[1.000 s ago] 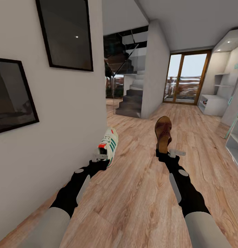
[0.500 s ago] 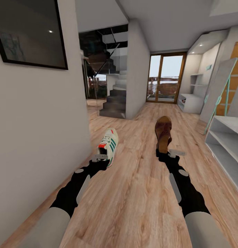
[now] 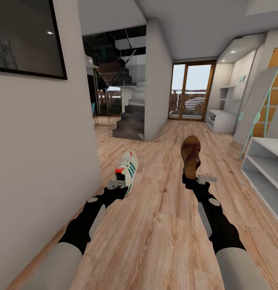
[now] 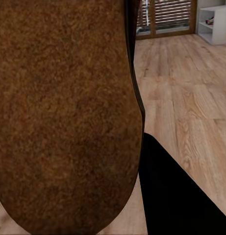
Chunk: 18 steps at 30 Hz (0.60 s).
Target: Pick up the two gym shoes and the two sandals from the corridor floor and place them onto the hallstand (shoe rack) in the corridor, making sure they are on the rack and not on the floor. Arrange them so the two gym shoes are next to each other and the two sandals are next to each other.
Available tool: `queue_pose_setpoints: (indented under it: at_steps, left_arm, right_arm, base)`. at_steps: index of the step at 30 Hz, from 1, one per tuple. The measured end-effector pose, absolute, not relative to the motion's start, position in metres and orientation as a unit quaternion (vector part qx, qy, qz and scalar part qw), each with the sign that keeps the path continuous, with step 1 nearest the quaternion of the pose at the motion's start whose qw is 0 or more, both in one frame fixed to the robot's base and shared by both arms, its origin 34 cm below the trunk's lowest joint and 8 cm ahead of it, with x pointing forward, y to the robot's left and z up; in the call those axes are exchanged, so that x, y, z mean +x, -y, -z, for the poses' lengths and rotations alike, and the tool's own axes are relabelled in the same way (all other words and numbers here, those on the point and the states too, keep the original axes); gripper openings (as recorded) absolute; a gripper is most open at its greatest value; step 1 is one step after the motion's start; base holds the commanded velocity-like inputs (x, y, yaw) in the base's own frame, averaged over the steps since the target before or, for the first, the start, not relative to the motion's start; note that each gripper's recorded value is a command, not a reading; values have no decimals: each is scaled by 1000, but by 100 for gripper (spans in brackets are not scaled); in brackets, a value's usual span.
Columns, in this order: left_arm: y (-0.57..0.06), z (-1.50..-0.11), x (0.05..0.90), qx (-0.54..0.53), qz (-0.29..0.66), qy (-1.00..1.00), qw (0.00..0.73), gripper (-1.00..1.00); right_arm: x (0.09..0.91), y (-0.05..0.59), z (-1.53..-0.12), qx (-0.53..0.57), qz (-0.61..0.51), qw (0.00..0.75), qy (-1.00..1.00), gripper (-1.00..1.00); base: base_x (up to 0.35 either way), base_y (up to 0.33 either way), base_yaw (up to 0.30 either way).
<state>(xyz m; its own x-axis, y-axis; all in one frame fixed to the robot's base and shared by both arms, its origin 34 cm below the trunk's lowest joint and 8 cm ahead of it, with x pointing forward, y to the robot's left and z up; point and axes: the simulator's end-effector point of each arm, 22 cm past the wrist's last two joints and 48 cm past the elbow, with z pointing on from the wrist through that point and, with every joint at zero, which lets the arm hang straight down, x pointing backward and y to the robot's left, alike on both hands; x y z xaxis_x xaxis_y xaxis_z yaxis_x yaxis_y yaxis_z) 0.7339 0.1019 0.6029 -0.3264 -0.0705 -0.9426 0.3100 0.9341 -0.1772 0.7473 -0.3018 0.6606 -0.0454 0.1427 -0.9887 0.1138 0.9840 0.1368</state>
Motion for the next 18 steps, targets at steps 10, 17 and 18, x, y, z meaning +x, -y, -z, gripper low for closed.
queue_pose_setpoints:
  at_steps: [10,17,18]
  left_arm:
    - [-102,-603,734,75,165,-797,575,-100]
    - [-102,-603,734,75,165,-797,576,-100]
    - [-102,-603,734,75,165,-797,576,-100]
  right_arm:
    - [747,302,-662,88,-10,686,-722,-100]
    - [747,302,-662,88,-10,686,-722,-100]
    - [747,302,-661,88,-10,686,-722,-100]
  base:
    - [347,0,-119]
    - [347,0,-295]
    - [347,0,-269]
